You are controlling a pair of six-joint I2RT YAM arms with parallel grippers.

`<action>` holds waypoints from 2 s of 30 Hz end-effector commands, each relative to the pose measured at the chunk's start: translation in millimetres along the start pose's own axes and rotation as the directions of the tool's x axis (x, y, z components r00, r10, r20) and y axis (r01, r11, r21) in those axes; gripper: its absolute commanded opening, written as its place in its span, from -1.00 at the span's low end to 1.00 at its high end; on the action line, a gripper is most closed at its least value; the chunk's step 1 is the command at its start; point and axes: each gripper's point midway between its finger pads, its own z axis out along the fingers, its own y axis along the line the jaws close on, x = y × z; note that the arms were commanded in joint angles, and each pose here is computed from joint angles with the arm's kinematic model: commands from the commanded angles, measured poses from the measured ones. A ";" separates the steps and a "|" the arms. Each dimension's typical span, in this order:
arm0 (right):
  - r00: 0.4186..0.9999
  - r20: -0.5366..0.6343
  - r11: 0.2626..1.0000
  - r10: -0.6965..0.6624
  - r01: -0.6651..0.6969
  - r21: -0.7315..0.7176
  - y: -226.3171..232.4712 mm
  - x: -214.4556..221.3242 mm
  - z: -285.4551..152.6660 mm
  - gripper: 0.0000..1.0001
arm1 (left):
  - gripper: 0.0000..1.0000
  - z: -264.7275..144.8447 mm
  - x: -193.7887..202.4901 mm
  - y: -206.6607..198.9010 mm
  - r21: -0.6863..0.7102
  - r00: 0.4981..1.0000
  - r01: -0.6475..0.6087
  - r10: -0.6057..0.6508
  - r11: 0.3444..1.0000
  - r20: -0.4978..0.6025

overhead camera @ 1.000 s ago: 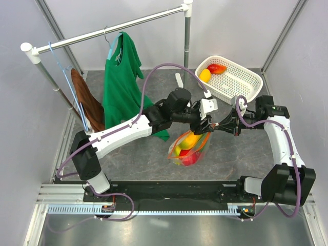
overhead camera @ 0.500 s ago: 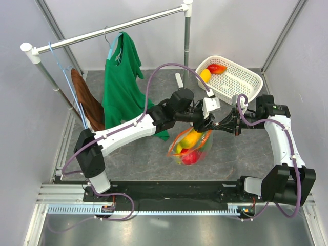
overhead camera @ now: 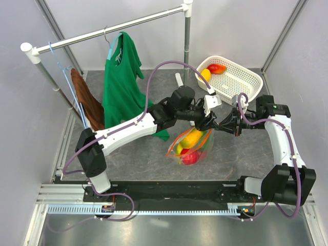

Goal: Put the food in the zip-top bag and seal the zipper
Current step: Zip the zipper food storage bag at the center of the board.

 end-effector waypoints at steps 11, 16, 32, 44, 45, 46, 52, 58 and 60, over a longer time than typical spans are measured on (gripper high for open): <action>0.997 0.069 0.999 -0.047 0.049 -0.021 1.3 -23.3 1.2 -1.00 | -0.71 -3.9 -11.1 -3.2 0.033 1.000 0.008 -0.008 0.999 -0.002; 0.998 0.063 0.999 -0.031 0.032 -0.013 -2.6 -19.7 -0.4 -1.00 | -0.82 -16.3 -10.2 -8.3 0.043 1.000 -0.001 0.002 0.999 -0.021; 0.998 0.067 1.000 0.002 -0.003 0.021 -13.6 -13.1 -8.3 -1.00 | -0.91 -56.0 24.2 -11.8 0.010 0.990 0.063 -0.061 0.998 -0.129; 0.998 0.063 0.998 -0.004 0.001 0.060 -18.5 -8.8 -16.5 -1.00 | -0.93 -102.5 53.6 -21.7 -0.020 0.973 0.039 -0.043 0.999 -0.228; 0.998 0.064 0.998 -0.005 0.001 0.064 -18.9 -9.0 -17.5 -1.00 | -0.93 -106.1 56.3 -22.6 -0.023 0.971 0.035 -0.039 0.999 -0.235; 0.998 0.064 0.998 -0.002 -0.002 0.065 -19.1 -8.6 -17.8 -1.00 | -0.93 -109.2 58.8 -23.0 -0.028 0.969 0.033 -0.039 0.999 -0.244; 0.998 0.056 0.997 -0.008 0.004 0.081 -22.1 -5.2 -21.0 -1.00 | -0.94 -137.8 81.2 -28.4 -0.064 0.950 0.064 -0.080 0.996 -0.302; 0.998 0.053 0.996 -0.013 0.008 0.086 -21.4 -3.5 -22.1 -1.00 | -0.94 -164.9 100.8 -31.0 -0.114 0.935 0.085 -0.119 0.990 -0.334; 0.999 0.049 0.996 -0.016 0.011 0.087 -21.2 -2.9 -22.3 -1.00 | -0.94 -171.5 103.1 -31.8 -0.120 0.934 0.079 -0.115 0.990 -0.338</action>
